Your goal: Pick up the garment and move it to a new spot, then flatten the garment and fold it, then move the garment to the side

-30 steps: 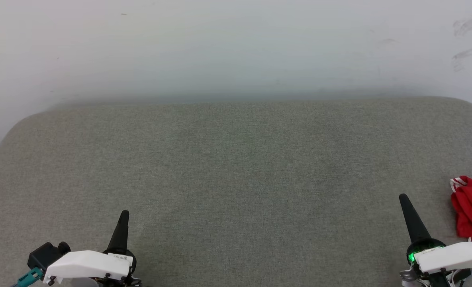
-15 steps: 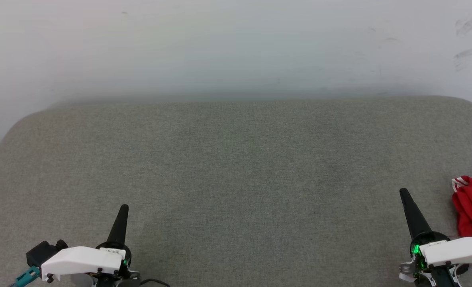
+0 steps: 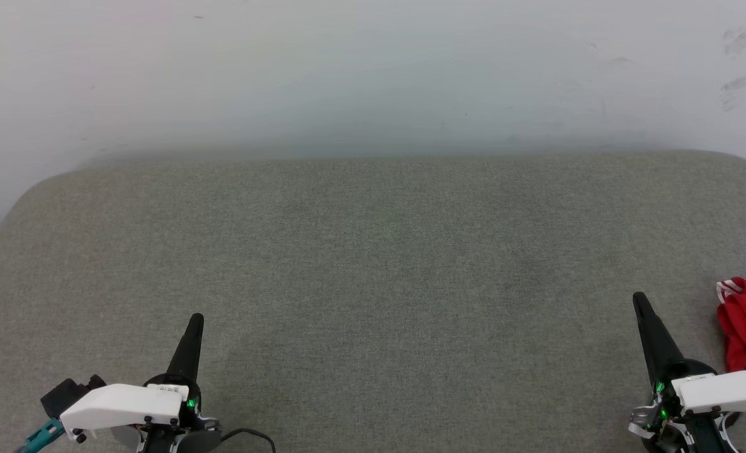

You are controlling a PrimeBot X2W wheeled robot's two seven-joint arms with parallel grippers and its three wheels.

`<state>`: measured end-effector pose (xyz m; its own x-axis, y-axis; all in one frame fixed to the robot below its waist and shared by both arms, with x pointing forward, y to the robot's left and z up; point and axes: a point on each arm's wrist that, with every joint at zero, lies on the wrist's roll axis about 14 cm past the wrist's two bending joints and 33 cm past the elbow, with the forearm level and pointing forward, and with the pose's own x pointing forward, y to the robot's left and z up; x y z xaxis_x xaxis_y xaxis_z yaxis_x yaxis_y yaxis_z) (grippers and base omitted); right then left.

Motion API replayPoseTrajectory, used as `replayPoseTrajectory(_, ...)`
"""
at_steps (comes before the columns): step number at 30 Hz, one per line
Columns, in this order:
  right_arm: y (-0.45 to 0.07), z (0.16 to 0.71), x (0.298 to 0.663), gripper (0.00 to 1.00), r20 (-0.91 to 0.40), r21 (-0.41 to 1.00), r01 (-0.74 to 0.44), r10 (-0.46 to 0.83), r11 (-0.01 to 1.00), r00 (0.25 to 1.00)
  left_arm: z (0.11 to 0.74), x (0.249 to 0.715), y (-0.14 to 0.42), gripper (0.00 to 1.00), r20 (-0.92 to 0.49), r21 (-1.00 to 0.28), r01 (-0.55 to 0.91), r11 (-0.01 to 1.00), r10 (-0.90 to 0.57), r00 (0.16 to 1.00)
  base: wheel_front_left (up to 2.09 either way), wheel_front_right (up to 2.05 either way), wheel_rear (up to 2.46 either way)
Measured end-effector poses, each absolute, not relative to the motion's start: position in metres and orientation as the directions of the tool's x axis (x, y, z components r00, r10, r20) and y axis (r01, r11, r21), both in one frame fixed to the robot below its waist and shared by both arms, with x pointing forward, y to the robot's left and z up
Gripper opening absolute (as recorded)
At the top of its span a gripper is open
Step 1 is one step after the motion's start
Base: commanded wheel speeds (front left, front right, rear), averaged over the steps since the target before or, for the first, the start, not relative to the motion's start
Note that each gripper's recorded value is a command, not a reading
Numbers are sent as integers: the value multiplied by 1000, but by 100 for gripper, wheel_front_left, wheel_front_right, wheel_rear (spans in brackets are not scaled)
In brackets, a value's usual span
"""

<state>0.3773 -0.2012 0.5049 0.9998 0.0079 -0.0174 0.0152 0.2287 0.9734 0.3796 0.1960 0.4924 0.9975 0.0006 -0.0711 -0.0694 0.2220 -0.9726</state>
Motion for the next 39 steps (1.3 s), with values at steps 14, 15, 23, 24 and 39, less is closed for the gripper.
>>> replayPoseTrajectory(14,-201,505,382,0,-14,993,14,3,120,1000,499,384,198,0,-41,-993,-40,115,-1,999,0,0,0)
replayPoseTrajectory(15,-201,505,383,0,-13,994,13,3,113,1000,499,384,198,0,-40,-993,-40,108,0,999,0,0,0)
replayPoseTrajectory(23,-201,504,385,0,-14,998,13,2,56,1000,501,385,199,0,-27,-998,-27,52,-3,1000,0,0,0)
replayPoseTrajectory(24,-201,505,385,0,-11,999,11,2,49,1000,501,385,199,0,-26,-999,-26,45,-1,1000,0,0,0)
replayPoseTrajectory(39,-201,504,388,0,-10,1000,10,-2,1,1000,505,388,200,0,-7,-1000,-7,-3,1,1000,0,0,0)
